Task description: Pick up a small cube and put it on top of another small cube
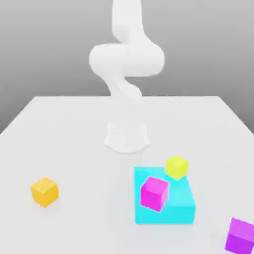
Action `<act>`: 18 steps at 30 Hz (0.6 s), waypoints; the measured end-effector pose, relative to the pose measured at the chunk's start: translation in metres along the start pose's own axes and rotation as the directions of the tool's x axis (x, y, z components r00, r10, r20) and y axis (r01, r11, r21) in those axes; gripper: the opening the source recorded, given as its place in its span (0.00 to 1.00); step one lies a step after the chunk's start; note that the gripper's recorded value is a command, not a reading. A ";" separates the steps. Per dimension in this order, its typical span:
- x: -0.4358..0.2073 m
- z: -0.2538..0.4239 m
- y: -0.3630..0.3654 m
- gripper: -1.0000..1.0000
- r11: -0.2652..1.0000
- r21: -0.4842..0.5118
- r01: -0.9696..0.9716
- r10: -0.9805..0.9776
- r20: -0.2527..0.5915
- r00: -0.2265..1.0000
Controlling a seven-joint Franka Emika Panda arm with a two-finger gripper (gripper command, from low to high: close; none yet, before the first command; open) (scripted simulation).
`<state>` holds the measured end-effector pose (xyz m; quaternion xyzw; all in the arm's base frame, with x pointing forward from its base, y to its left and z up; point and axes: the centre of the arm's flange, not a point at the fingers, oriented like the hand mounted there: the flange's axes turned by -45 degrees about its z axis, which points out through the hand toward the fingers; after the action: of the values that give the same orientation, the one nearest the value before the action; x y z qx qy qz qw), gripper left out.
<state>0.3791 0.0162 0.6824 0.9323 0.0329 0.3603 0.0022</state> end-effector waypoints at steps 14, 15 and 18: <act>-0.043 0.235 -0.120 0.50 0.885 0.223 0.408 -0.459 0.275 0.845; -0.051 0.250 -0.129 0.50 0.868 0.245 0.431 -0.490 0.287 0.823; -0.081 0.292 -0.163 0.50 0.805 0.317 0.501 -0.587 0.313 0.746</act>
<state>0.5055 0.1794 0.4071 0.9290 0.3418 0.1415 0.0146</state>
